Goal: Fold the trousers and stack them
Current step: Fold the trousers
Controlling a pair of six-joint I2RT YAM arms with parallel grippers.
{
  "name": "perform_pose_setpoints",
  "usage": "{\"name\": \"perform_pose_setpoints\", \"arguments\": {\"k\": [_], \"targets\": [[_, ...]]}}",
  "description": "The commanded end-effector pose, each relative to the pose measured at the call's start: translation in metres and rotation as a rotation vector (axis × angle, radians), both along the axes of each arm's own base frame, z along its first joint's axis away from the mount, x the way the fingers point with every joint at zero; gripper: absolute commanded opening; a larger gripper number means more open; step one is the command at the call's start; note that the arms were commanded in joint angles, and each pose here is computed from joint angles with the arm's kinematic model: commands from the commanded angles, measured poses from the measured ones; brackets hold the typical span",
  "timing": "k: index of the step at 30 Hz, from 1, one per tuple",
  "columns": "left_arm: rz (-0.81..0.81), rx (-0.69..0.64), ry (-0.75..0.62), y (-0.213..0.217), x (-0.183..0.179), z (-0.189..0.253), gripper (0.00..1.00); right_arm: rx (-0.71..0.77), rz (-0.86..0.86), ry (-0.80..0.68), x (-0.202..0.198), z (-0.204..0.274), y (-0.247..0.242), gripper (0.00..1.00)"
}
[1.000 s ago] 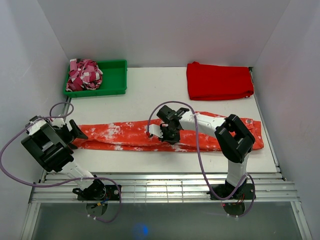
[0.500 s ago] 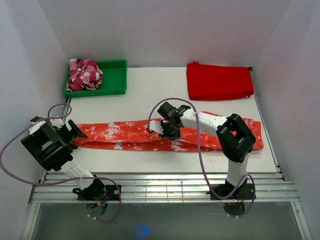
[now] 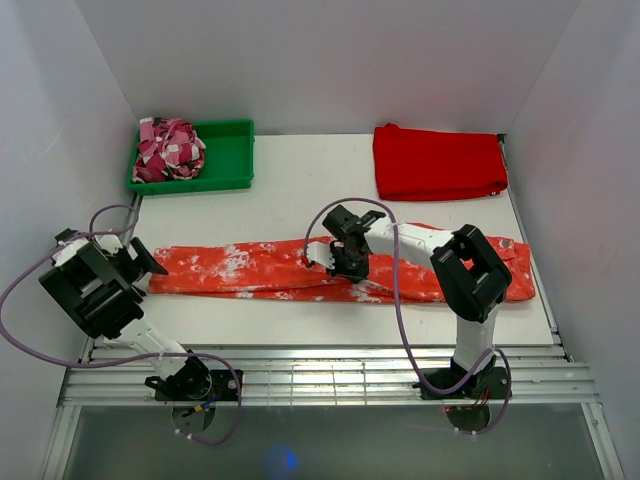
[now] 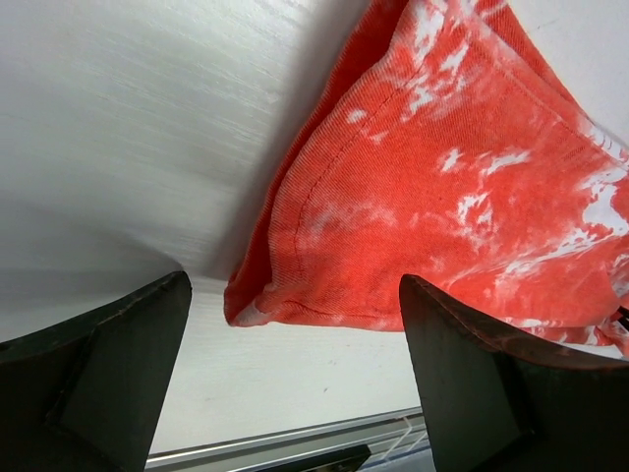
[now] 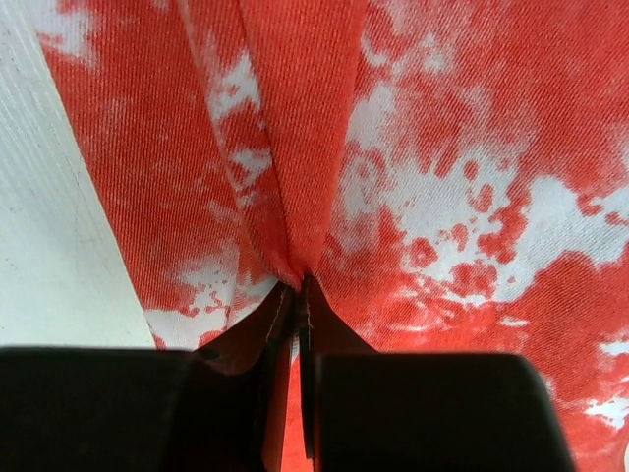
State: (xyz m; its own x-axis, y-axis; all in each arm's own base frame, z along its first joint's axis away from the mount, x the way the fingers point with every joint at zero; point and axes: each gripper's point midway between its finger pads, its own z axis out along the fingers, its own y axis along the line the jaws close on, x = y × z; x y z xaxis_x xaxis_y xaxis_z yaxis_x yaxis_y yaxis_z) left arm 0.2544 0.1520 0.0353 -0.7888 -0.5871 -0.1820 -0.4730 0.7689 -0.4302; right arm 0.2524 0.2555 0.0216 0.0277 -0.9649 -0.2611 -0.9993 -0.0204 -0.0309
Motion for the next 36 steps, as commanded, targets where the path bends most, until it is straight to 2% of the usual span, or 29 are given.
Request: {"name": "perform_pose_setpoints", "arguments": {"k": [1,4,5,8,10,12,14,17,24,30,36], "targets": [[-0.042,0.070,-0.088,0.015,0.015,0.023,0.98,-0.026,-0.034,0.043,0.002,-0.020,0.002,0.08],[-0.085,0.131,-0.152,0.022,0.026,0.045,0.88,-0.035,-0.029,0.043,0.003,-0.023,0.001,0.08],[-0.098,0.143,-0.149,0.023,0.028,0.047,0.80,-0.045,-0.025,0.048,0.000,-0.025,-0.002,0.08],[-0.158,0.151,-0.110,0.016,0.030,0.041,0.63,-0.064,-0.019,0.054,-0.002,-0.028,-0.007,0.08],[-0.158,0.129,-0.081,0.011,0.027,0.034,0.59,-0.066,-0.022,0.057,-0.003,-0.028,-0.007,0.08],[-0.150,0.107,-0.062,0.009,0.027,0.028,0.59,-0.062,-0.023,0.055,-0.001,-0.025,-0.004,0.08],[-0.149,0.096,-0.101,0.009,0.037,0.032,0.60,-0.058,-0.028,0.059,-0.001,-0.024,-0.002,0.08],[-0.173,0.109,-0.186,0.012,0.064,0.047,0.61,-0.061,-0.026,0.070,-0.005,-0.025,-0.001,0.08],[-0.266,0.170,-0.240,0.020,0.119,0.061,0.62,-0.074,-0.034,0.106,-0.018,-0.035,0.005,0.08],[-0.299,0.179,-0.166,0.017,0.139,0.044,0.68,-0.064,-0.060,0.133,-0.025,-0.043,0.009,0.08],[-0.271,0.140,-0.079,0.019,0.137,0.028,0.62,-0.058,-0.067,0.148,-0.033,-0.045,0.006,0.08]]}}
